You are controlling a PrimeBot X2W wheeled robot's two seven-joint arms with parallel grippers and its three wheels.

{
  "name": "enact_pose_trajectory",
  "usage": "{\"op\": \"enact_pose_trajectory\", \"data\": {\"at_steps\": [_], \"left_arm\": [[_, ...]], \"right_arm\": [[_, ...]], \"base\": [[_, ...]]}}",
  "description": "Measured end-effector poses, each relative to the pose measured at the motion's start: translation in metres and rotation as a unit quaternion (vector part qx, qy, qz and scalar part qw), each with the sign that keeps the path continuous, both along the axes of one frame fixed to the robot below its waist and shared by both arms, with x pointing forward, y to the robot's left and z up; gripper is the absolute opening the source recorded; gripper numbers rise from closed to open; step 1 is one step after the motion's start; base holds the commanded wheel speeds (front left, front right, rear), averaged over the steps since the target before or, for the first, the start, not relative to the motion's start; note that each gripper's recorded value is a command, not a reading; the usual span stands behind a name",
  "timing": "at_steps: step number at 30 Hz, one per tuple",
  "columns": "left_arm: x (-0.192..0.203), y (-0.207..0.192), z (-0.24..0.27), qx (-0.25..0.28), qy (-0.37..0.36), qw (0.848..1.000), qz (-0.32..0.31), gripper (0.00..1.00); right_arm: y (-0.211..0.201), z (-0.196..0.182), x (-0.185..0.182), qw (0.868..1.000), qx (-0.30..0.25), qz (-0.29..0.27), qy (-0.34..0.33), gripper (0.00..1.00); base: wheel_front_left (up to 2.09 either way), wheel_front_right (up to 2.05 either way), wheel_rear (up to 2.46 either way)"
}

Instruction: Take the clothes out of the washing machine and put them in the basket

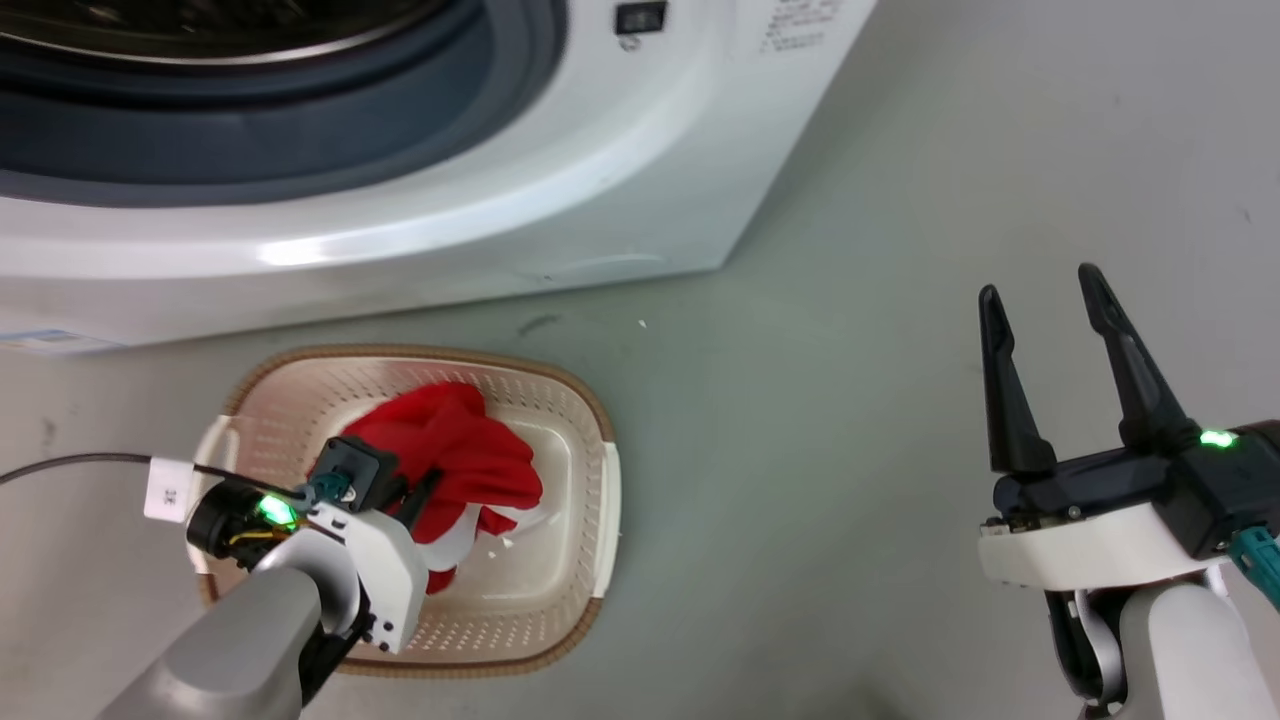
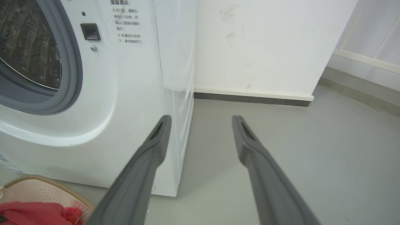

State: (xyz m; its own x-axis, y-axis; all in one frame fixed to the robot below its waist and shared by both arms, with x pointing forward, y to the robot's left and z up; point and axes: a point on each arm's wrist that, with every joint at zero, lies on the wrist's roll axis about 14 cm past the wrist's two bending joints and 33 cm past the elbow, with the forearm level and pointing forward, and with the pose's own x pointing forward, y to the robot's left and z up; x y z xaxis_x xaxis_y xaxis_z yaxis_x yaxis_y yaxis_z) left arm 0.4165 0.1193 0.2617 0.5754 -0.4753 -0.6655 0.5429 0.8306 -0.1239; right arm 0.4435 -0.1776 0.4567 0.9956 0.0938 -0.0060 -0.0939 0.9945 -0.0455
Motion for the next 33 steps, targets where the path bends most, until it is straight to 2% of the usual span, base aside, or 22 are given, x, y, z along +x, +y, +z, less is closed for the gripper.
{"op": "enact_pose_trajectory", "data": {"at_steps": [9, 16, 25, 26, 27, 33], "left_arm": [[0.002, -0.011, -0.085, 0.044, 0.099, 0.994, -0.035, 0.00], [-0.007, -0.010, -0.122, 0.064, 0.150, 0.986, -0.035, 0.00], [-0.007, -0.008, -0.140, 0.069, 0.156, 0.985, -0.029, 0.00], [-0.006, -0.006, -0.139, 0.070, 0.153, 0.985, -0.026, 0.48], [-0.006, -0.004, -0.138, 0.072, 0.151, 0.986, -0.023, 1.00], [-0.001, -0.005, -0.120, 0.065, 0.129, 0.990, -0.009, 1.00]], "right_arm": [[-0.027, -0.046, 0.002, 0.998, -0.009, -0.036, 0.058, 1.00], [-0.037, -0.068, -0.001, 0.995, -0.012, -0.050, 0.088, 1.00], [-0.040, -0.080, -0.001, 0.993, -0.014, -0.054, 0.102, 1.00], [-0.040, -0.080, -0.001, 0.993, -0.014, -0.054, 0.102, 1.00], [-0.040, -0.080, 0.000, 0.993, -0.014, -0.053, 0.102, 1.00], [-0.037, -0.068, 0.001, 0.995, -0.013, -0.049, 0.088, 1.00]], "base": [[0.00, 0.00, 0.00], [0.00, 0.00, 0.00], [0.00, 0.00, 0.00], [0.00, 0.00, 0.00], [0.00, 0.00, 0.00], [0.00, 0.00, 0.00]]}}
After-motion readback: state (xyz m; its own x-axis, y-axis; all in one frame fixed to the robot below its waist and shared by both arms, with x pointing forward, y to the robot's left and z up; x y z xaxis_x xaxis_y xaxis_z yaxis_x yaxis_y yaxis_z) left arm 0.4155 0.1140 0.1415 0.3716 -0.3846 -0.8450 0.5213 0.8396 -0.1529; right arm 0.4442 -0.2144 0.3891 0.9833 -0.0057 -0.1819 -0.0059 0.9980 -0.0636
